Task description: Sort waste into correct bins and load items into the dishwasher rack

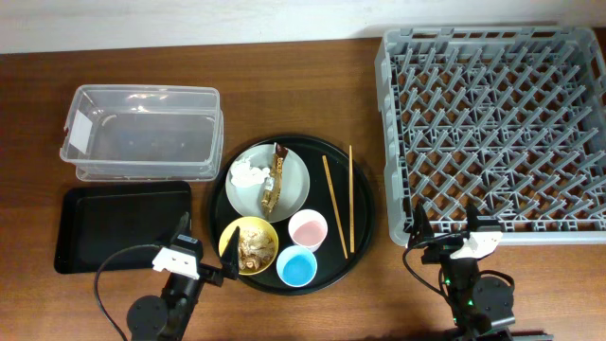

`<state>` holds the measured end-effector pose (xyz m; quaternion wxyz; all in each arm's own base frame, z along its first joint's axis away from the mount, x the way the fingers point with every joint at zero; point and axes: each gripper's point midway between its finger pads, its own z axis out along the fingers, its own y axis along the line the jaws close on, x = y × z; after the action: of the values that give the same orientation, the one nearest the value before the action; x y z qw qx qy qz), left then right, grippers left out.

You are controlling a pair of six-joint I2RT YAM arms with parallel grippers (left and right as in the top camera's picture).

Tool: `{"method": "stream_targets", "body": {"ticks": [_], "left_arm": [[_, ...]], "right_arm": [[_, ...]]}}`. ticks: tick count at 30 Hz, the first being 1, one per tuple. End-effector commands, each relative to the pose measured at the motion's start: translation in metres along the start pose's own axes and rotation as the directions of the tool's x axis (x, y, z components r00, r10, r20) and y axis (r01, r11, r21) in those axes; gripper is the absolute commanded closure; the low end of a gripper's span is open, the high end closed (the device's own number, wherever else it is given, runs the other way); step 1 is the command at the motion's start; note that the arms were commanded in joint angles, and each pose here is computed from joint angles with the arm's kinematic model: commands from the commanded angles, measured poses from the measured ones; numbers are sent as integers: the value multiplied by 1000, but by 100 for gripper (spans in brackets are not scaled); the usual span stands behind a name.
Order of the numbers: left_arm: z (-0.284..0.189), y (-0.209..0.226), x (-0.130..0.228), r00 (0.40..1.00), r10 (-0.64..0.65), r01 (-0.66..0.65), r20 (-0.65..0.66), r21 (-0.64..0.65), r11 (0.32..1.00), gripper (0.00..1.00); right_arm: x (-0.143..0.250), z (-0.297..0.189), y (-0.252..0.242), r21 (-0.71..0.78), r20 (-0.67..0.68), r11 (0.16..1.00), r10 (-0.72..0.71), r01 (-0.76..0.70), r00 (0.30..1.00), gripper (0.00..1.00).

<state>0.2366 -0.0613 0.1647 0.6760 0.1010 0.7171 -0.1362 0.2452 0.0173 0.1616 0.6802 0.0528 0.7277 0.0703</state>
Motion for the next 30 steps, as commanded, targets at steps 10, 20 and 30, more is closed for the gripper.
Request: {"method": "stream_targets", "body": {"ticks": [10,20,30], "left_arm": [[0,0,2,1000,12,-12,-3,2,1000,1],[0,-8,1,1000,12,-12,0,47,999,1],[-40,-62,-153,992,-65,90,-103,255,963,1]], "right_arm": [[3,0,-3,10,0,1000,7,-7,1000,2],[7,0,12,-73,-25,997,7,-8,1000,1],[-134,-66,97,-363,-353,920,9,-146,936,2]]}}
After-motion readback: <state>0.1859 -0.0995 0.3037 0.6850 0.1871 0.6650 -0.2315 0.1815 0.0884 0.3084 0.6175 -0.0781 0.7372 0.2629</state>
